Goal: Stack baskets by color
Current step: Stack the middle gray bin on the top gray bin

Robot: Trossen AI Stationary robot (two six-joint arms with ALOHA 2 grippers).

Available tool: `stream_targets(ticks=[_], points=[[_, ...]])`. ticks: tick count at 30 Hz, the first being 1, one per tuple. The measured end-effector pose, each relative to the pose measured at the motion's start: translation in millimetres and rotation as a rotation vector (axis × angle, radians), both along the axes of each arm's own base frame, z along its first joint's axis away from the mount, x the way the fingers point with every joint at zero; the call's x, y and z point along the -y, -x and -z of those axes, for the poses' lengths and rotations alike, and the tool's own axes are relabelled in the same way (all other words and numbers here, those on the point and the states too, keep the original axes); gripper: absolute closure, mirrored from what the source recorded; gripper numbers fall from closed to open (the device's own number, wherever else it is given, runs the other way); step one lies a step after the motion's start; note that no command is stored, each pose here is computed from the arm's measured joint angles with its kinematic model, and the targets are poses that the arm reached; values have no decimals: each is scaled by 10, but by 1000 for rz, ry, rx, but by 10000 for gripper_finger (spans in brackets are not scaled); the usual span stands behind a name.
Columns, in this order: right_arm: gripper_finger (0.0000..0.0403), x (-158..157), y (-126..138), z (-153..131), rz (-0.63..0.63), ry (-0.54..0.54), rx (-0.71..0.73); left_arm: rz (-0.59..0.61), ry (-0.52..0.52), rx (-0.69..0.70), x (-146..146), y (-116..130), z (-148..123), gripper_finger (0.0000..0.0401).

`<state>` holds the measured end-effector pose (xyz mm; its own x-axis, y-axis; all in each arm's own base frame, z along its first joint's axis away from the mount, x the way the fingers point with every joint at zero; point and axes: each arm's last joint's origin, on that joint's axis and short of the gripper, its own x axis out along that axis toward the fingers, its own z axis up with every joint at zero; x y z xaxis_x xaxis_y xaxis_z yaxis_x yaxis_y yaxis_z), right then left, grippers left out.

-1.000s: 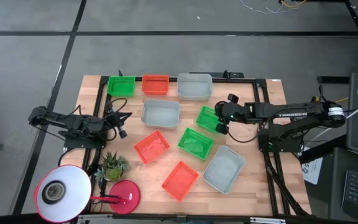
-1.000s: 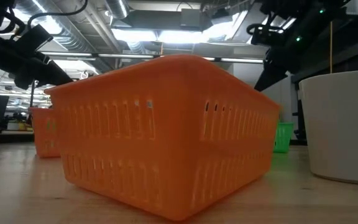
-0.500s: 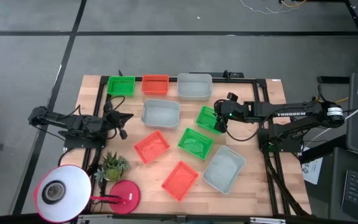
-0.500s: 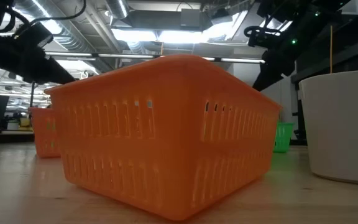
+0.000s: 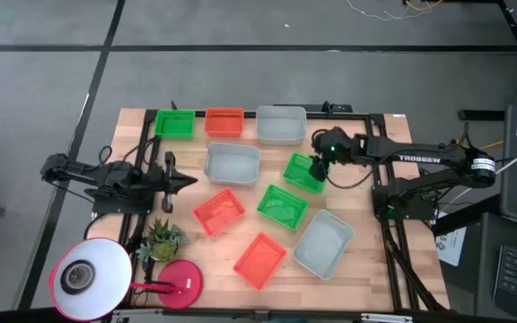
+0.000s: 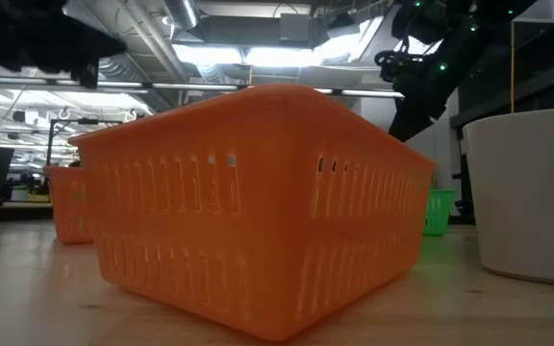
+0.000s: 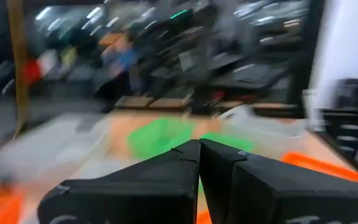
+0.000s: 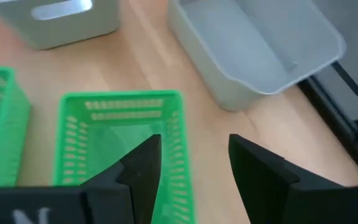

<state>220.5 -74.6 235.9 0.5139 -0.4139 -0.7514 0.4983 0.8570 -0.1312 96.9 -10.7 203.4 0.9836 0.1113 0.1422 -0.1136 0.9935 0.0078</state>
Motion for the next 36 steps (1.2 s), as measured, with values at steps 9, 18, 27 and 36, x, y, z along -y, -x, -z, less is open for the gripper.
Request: stream_targets(ticks=[9, 18, 27, 36], points=[[215, 234, -75, 135, 16, -123, -156, -9, 103, -282, -53, -57, 278, 401], [215, 329, -195, 490, -1, -166, -313, 51, 126, -316, -42, -63, 307, 401], [215, 339, -222, 486, 12, -162, -284, 18, 124, -319, -51, -61, 312, 401], [215, 296, -636, -39, -222, -169, 59, -56, 121, -315, -72, -58, 313, 401]])
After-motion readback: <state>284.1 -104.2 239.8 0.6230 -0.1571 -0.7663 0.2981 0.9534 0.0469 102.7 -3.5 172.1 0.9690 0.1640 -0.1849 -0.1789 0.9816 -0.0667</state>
